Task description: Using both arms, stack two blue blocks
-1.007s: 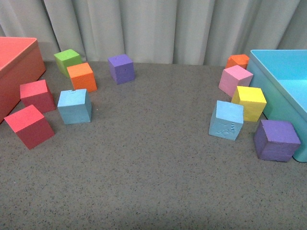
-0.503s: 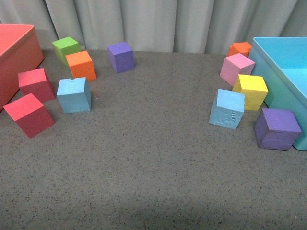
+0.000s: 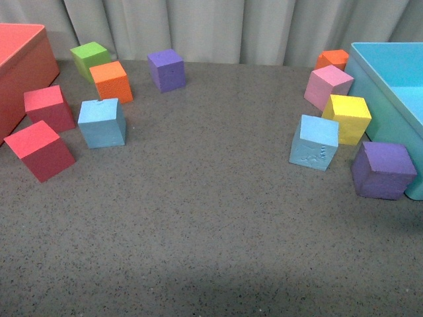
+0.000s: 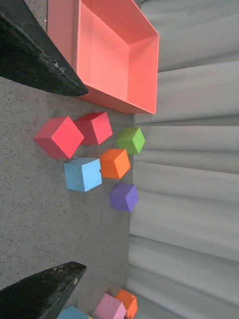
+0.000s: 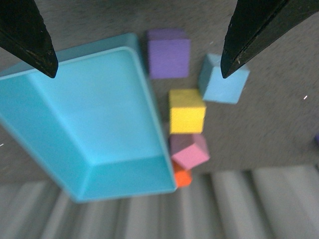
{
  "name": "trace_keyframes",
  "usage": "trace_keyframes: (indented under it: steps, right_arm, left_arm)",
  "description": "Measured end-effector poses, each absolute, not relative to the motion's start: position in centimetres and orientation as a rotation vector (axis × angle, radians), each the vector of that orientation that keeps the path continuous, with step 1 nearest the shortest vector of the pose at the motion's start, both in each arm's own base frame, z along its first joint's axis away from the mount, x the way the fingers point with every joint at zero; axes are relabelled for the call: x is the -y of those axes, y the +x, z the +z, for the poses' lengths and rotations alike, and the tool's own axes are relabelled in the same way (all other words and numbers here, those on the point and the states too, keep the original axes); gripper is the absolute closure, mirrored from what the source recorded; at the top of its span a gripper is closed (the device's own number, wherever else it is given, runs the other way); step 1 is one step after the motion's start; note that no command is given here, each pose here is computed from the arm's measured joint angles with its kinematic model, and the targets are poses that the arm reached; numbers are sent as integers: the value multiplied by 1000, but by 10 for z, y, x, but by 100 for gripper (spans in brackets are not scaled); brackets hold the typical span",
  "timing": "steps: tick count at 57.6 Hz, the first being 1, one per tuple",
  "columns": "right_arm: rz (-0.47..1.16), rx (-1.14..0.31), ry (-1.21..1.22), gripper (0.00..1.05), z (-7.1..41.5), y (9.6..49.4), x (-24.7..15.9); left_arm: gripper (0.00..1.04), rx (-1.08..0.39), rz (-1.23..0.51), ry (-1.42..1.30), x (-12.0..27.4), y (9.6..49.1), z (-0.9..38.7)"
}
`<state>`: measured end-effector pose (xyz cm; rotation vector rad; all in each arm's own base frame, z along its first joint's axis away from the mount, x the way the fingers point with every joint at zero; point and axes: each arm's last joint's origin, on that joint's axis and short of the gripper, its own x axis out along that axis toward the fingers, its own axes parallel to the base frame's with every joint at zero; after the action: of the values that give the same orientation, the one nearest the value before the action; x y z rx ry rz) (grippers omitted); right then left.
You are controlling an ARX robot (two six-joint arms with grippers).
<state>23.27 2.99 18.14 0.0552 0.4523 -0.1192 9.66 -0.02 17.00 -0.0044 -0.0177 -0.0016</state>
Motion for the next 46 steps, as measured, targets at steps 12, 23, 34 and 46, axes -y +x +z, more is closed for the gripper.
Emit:
trace_keyframes:
  steps: [12, 23, 34, 46]
  right_arm:
    - [-85, -730, 184, 10, 152, 314, -48]
    - [-73, -858, 267, 10, 138, 365, -65]
    - [-76, -946, 288, 10, 121, 389, -81]
    - [-89, -1055, 279, 10, 89, 413, -92]
  left_arm:
    - [7, 18, -2, -4, 0, 97, 170]
    - [7, 18, -2, -4, 0, 97, 170]
    - [7, 18, -2, -4, 0, 97, 170]
    - [7, 18, -2, -4, 0, 97, 170]
